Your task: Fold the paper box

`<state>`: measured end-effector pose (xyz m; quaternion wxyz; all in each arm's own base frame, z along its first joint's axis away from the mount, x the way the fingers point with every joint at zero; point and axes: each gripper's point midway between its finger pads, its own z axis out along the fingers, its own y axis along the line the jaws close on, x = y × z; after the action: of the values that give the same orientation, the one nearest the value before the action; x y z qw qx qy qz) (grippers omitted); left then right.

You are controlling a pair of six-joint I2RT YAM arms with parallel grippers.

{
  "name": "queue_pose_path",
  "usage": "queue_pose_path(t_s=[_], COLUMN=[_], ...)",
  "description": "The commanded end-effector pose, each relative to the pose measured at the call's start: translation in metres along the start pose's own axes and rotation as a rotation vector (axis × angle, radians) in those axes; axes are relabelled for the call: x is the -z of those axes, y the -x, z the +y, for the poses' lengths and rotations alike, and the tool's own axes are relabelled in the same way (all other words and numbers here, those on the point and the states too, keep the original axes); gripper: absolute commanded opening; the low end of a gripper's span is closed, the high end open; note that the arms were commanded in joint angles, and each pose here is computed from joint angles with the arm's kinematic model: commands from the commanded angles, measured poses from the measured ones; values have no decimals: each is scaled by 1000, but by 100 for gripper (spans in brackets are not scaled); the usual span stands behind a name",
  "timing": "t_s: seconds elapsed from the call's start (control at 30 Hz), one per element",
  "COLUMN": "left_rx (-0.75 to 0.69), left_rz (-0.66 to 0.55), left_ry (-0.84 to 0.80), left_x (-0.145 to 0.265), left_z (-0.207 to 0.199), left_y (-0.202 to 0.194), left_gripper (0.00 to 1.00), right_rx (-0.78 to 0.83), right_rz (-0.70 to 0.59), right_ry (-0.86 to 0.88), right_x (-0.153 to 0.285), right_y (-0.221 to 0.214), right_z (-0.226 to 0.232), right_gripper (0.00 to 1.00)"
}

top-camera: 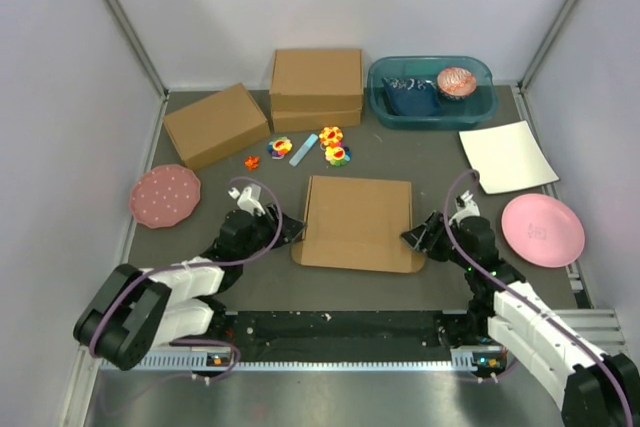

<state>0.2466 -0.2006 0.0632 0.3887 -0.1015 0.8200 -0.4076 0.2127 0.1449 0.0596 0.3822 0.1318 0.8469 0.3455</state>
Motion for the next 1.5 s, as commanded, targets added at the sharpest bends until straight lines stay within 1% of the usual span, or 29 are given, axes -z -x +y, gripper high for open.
queue_pose_path(t_s=[0.0,0.03,0.07,0.1,0.17,0.2,0.3,0.33,0.37,0.4,0.43,0.47,0.5,0.53,0.57,0.67,0.7,0.77,0.93,1.17,1.47], left_rx=[-27,-31,-37,-52,-62,-69,-69,-62,-58,-55,-49,-42,-39,-33,-25,-13,-13,0,7,5,19], left_rz=[44,25,-4,-56,-96,-128,-168,-175,-164,-153,-145,-118,-105,-83,-58,21,28,60,47,40,59], left_ry=[98,106,117,90,116,107,142,161,181,187,197,213,208,199,198,169,156,139,112,88,64], left_x=[10,11,12,14,19,21,25,25,24,22,21,17,14,11,6,-2,-5,-8,-10,-12,-17], left_z=[13,10,7,-7,-7,-14,-9,-3,4,7,12,18,18,18,20,18,16,16,13,6,5], left_y=[-5,2,11,29,42,53,67,70,68,66,67,61,60,56,51,38,38,31,31,36,31], left_gripper=[58,61,63,65,66,66,65,62,58,50,41,27,21,17,10,5,3,2,3,4,6], right_rx=[10,25,34,41,53,58,59,64,59,53,38,26,19,11,6,-15,-24,-34,-48,-35,-24], right_rz=[-24,-39,-57,-68,-99,-111,-155,-156,-151,-143,-135,-114,-98,-89,-70,-32,-20,2,45,54,55], right_ry=[-42,-46,-45,-42,-47,-54,-85,-93,-119,-137,-150,-173,-179,-175,-173,-167,-167,-158,-137,-104,-105], right_x=[13,15,19,21,24,25,27,26,24,22,20,17,15,13,11,5,4,1,-4,-9,-9], right_y=[19,27,39,46,63,67,81,81,80,77,75,68,64,62,56,43,40,32,16,7,3], right_z=[14,18,27,32,38,38,32,30,24,19,16,8,5,4,2,-4,-6,-8,-12,-3,-3], right_gripper=[67,71,72,73,73,73,66,54,46,37,16,5,0,0,0,0,0,0,0,0,0])
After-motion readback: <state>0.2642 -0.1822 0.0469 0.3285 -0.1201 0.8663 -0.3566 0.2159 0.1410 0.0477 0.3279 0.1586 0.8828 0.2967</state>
